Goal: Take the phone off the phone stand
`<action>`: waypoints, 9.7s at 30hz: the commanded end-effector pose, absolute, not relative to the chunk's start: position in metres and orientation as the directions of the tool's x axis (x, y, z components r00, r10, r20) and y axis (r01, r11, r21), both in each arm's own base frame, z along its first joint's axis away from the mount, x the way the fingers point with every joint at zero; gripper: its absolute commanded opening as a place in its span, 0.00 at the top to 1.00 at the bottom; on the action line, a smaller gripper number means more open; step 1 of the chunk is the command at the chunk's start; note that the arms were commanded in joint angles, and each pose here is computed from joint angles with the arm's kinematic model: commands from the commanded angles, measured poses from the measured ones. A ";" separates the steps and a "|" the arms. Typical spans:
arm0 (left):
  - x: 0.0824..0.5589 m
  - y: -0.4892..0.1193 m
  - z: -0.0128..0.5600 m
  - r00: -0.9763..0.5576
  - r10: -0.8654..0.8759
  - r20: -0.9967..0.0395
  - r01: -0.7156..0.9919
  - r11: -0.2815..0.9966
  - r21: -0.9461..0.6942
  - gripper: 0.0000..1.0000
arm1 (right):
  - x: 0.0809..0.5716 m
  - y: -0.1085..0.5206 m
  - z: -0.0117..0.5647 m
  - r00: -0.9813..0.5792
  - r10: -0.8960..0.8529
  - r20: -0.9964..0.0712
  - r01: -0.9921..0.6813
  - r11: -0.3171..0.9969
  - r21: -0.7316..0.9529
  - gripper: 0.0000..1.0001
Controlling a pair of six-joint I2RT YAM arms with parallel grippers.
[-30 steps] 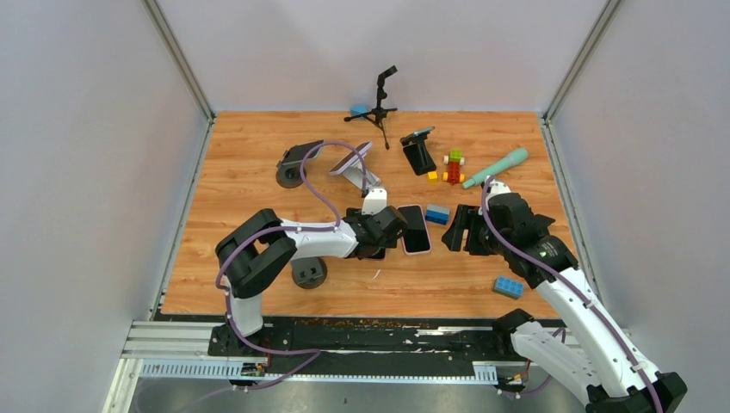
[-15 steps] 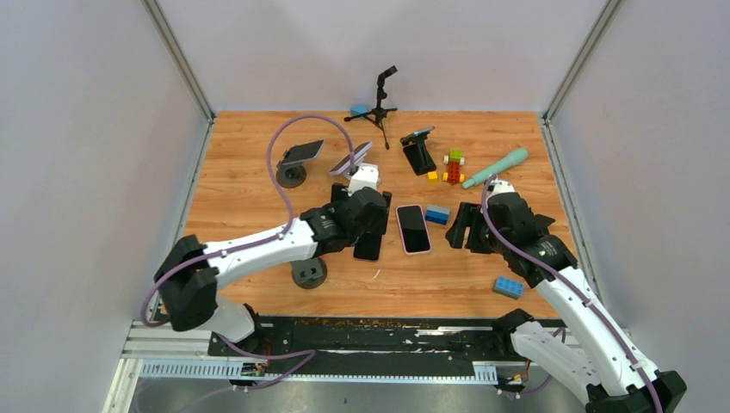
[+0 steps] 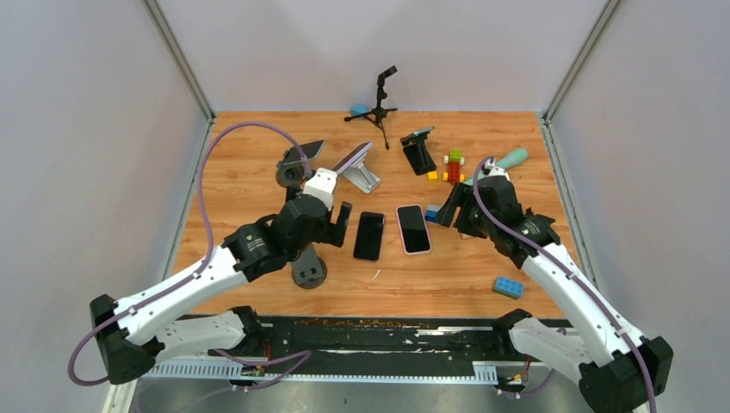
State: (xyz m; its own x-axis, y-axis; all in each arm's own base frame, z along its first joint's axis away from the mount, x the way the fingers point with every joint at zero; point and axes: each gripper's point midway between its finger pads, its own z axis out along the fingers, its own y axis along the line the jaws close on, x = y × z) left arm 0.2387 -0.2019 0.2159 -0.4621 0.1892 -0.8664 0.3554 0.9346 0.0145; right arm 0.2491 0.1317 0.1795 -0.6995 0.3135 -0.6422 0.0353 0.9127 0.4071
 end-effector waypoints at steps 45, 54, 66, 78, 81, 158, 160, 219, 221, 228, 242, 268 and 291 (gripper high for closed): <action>0.210 -0.153 0.191 -0.457 0.377 -0.806 0.420 0.890 0.178 0.00 | 0.554 0.181 0.195 -0.354 0.845 -0.401 0.370 0.520 0.770 0.47; 0.211 -0.154 0.187 -0.465 0.391 -0.794 0.421 0.887 0.190 0.00 | 0.573 0.177 0.192 -0.355 0.845 -0.401 0.362 0.519 0.774 0.51; 0.212 -0.154 0.183 -0.473 0.402 -0.784 0.419 0.885 0.201 0.00 | 0.574 0.181 0.183 -0.384 0.837 -0.391 0.363 0.526 0.770 0.63; 0.212 -0.153 0.182 -0.477 0.406 -0.779 0.416 0.885 0.207 0.00 | 0.576 0.182 0.177 -0.398 0.832 -0.387 0.363 0.530 0.766 0.72; 0.212 -0.153 0.182 -0.477 0.406 -0.779 0.416 0.885 0.207 0.00 | 0.577 0.180 0.181 -0.395 0.831 -0.392 0.358 0.532 0.768 0.76; 0.181 -0.221 0.222 -0.334 0.294 -0.896 0.716 0.698 -0.038 0.00 | 0.292 0.189 0.247 -0.770 0.407 -0.492 -0.262 0.501 0.825 1.00; 0.178 -0.234 0.225 -0.323 0.295 -0.899 0.756 0.652 -0.058 0.00 | 0.280 0.191 0.244 -0.788 0.387 -0.479 -0.268 0.485 0.833 1.00; 0.156 -0.367 0.188 -0.260 0.365 -0.894 0.950 0.264 -0.168 0.00 | 0.179 0.222 0.240 -0.907 0.142 -0.396 -0.350 0.265 0.898 1.00; 0.158 -0.366 0.184 -0.256 0.379 -0.889 0.949 0.276 -0.155 0.00 | 0.179 0.223 0.238 -0.912 0.139 -0.387 -0.342 0.264 0.902 1.00; 0.168 -0.358 0.172 -0.241 0.427 -0.871 0.939 0.331 -0.097 0.10 | 0.180 0.224 0.234 -0.918 0.137 -0.373 -0.328 0.268 0.906 1.00; 0.171 -0.354 0.167 -0.278 0.445 -0.851 0.923 0.371 -0.107 0.98 | 0.185 0.224 0.215 -0.931 0.142 -0.336 -0.283 0.298 0.912 0.75; 0.236 -0.257 0.151 -0.502 0.125 -0.856 0.536 0.821 -0.194 1.00 | 0.207 0.195 0.193 -0.861 0.209 -0.464 -0.273 0.580 0.767 0.23; 0.303 -0.184 0.118 -0.575 -0.109 -0.811 0.145 0.962 -0.232 1.00 | 0.211 0.186 0.172 -0.871 0.233 -0.432 -0.195 0.644 0.740 0.23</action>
State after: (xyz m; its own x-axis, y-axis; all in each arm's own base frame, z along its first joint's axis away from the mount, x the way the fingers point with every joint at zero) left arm 0.2738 -0.1799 0.0976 -0.6302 -0.0363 -0.7756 0.1888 0.9618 -0.1984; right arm 0.2057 0.1864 0.1648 -0.8848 0.2337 -0.4033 -0.1767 0.6324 0.7542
